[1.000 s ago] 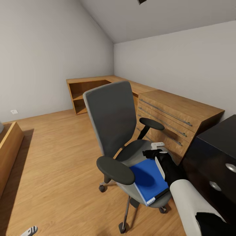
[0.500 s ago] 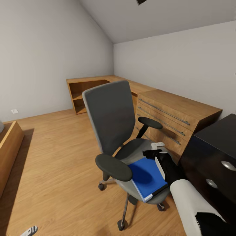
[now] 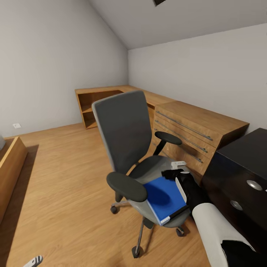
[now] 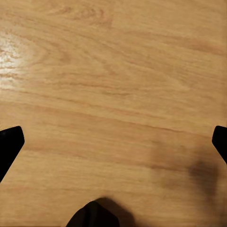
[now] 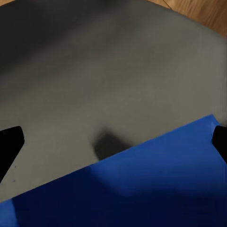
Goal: In the bedroom, organize the workspace by keeping the computer under the desk, ensuring the monitor is on the desk, placing the keyboard on the desk next to the monitor, placing the mouse on the desk next to the keyboard, moving the folder from the swivel chair onto the desk next to the mouse, stacking the notebook on top of the folder with the pen on top of the notebook, and positioning the swivel chair next to the desk.
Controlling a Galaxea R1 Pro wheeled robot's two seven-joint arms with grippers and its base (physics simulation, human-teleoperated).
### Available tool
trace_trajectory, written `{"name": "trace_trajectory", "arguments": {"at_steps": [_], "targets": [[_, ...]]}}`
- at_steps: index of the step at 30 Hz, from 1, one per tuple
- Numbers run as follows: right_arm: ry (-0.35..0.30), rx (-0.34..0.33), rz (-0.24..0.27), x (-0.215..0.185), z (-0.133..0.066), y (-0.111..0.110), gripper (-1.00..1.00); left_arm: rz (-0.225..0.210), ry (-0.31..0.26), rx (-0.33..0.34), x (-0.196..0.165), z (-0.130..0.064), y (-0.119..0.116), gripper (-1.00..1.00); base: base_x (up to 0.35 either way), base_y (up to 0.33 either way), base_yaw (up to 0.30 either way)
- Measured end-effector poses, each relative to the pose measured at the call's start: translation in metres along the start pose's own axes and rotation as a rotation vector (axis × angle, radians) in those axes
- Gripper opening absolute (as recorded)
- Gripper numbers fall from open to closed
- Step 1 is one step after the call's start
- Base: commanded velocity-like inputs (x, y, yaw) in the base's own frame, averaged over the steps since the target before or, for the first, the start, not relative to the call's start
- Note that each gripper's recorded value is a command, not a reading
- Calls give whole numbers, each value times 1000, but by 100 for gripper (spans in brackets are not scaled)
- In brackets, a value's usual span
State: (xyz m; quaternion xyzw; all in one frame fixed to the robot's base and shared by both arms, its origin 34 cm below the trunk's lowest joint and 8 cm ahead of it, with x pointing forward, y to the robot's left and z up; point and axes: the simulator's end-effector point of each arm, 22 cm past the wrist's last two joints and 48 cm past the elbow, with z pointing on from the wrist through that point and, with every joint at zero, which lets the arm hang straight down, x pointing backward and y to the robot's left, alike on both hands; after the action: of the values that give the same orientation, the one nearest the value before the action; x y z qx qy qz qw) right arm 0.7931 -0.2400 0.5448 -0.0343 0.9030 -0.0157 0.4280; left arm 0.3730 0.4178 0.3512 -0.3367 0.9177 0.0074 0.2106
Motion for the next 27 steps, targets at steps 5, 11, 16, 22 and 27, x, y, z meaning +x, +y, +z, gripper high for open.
{"name": "trace_trajectory", "arguments": {"at_steps": [5,11,16,22,27], "targets": [[0,0,0,0,0,0,100,0,0,0,0,0,0,100,-184,-81,0],[-1,0,-1,0,0,0,100,0,0,0,0,0,0,100,-50,-23,0],[0,0,-1,0,0,1,100,0,-1,0,0,0,0,100,-6,-3,0],[0,0,-1,-1,0,1,100,0,-1,0,0,0,0,100,-1,0,0],[-1,0,0,-1,0,0,100,0,0,0,0,0,0,100,0,0,0]]}}
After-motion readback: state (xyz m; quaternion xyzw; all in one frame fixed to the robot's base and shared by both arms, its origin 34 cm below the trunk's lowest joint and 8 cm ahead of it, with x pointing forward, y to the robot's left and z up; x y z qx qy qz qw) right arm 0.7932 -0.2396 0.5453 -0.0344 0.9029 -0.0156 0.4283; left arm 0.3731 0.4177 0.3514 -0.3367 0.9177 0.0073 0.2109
